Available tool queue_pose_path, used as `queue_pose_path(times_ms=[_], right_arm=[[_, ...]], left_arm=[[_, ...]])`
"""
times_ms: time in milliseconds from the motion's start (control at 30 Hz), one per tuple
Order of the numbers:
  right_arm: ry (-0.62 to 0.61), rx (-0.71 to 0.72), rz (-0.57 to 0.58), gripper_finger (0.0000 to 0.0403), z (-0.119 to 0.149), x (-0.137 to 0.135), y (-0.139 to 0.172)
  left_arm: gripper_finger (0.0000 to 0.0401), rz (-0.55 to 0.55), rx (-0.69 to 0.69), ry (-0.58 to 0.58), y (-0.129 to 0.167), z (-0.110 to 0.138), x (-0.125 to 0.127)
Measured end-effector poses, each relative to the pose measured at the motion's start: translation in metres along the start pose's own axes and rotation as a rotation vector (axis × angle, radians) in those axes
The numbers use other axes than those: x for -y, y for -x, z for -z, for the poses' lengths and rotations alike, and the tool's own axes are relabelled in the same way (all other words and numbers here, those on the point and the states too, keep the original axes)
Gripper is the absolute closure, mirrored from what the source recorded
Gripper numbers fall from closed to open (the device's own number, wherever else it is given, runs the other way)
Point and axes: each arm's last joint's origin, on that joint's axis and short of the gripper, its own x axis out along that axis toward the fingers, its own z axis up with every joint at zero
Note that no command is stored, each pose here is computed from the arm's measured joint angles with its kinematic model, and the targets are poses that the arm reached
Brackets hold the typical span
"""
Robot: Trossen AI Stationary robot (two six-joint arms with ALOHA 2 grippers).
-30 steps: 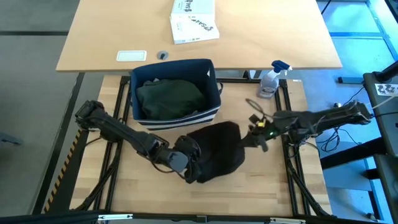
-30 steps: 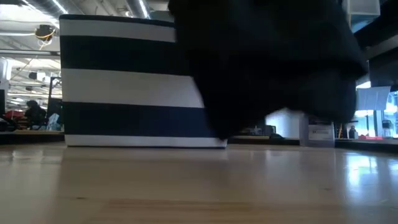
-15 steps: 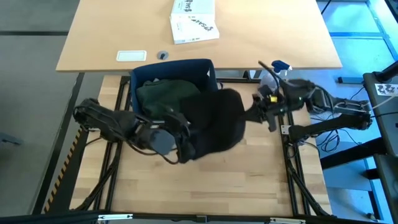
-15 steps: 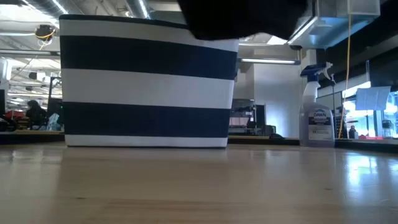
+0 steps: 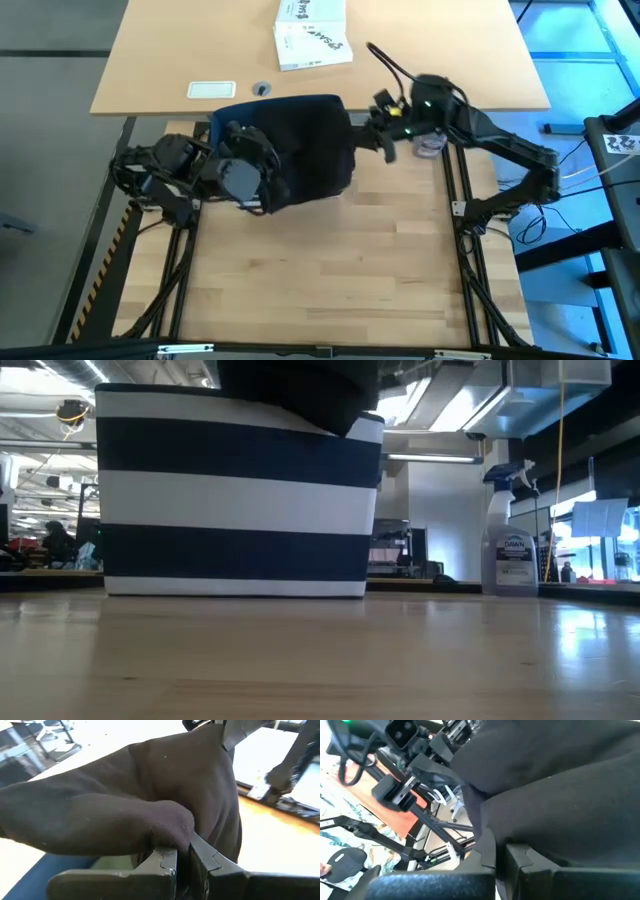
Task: Fold Laundry from Bin
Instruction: Put the folded black shirt into the blue bin
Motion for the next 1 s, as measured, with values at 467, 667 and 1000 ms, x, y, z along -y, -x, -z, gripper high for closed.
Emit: queue_pose_path(times_ms=[467,667,1000], right_arm=[[0.007,0.005,-0.023,0.0401,-0.036,0.043,-0.031],[0.041,0.055,-0.037,0.0401,-0.051,0.035,-0.019],[-0.003,-0.010,0.020,0.0401,-0.042,0.065,-0.041]], left_arm=[[0.0393,-0.136,-0.037,-0.004,-0.003,-0.007,-0.049],[0.0393,-0.141,-0.003,0.035,0.010,-0.010,-0.067],[0.0393,-0.171,-0.022,0.035,0.007,-0.011,-0.078]])
